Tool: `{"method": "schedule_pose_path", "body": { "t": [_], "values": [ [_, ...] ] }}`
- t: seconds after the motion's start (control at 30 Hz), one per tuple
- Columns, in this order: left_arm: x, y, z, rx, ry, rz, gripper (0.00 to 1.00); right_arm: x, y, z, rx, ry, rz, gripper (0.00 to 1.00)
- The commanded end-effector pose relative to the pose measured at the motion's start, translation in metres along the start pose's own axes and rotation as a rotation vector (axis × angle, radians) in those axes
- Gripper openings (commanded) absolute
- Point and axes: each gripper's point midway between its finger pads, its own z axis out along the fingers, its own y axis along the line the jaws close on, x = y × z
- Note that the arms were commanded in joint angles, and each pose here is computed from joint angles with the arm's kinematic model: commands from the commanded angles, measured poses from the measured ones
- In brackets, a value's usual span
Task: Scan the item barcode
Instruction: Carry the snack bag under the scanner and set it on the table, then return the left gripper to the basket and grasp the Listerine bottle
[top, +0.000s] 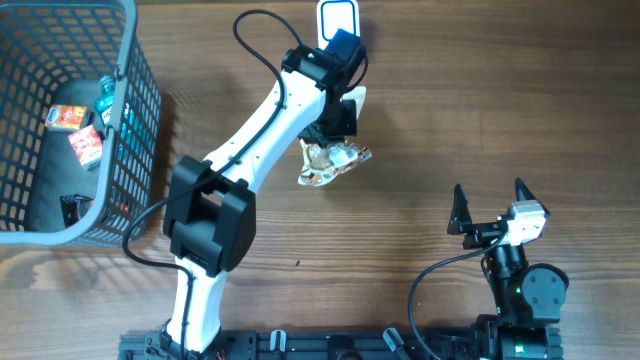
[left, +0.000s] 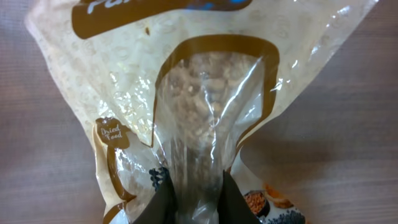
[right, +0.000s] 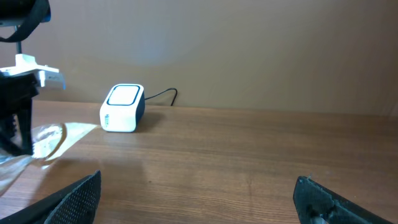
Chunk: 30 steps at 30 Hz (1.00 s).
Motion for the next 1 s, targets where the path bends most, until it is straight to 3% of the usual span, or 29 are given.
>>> {"method": "schedule_pose_path", "body": {
  "t": [0.0,0.07,0.27,0.47,0.53,0.6,0.67,0.83,0.97],
  "values": [
    [0.018,-0.015,-0.009,0.057,0.059,0.005,0.56,-0.001,0.000,0.000,0.003,-0.005,-0.011,1.00],
    [0.022,-0.019,-0.009,0.072,0.075,0.009,1.00,-0.001,0.000,0.000,0.003,-0.005,-0.010,1.00],
    [0.000,-0.011,-0.052,0.117,-0.012,-0.017,1.00,-0.001,0.000,0.000,0.003,-0.005,-0.010,1.00],
    [-0.061,0.035,-0.202,0.194,-0.392,-0.071,1.00,-0.001,0.000,0.000,0.003,-0.005,-0.010,1.00],
    [-0.074,0.068,-0.242,0.144,-0.527,-0.119,1.00,-0.001,0.000,0.000,0.003,-0.005,-0.011,1.00],
    [-0.085,0.137,-0.289,-0.010,-0.701,-0.253,1.00,-0.001,0.000,0.000,0.003,-0.005,-0.010,1.00],
    [-0.082,0.198,-0.315,-0.142,-0.781,-0.382,1.00,-0.001,0.000,0.000,0.003,-0.005,-0.011,1.00],
    [-0.059,0.306,-0.331,-0.287,-0.788,-0.620,1.00,-0.001,0.000,0.000,0.003,-0.005,-0.010,1.00],
    [-0.035,0.370,-0.316,-0.293,-0.698,-0.798,1.00,-0.001,0.000,0.000,0.003,-0.005,-0.011,1.00]
  ]
}}
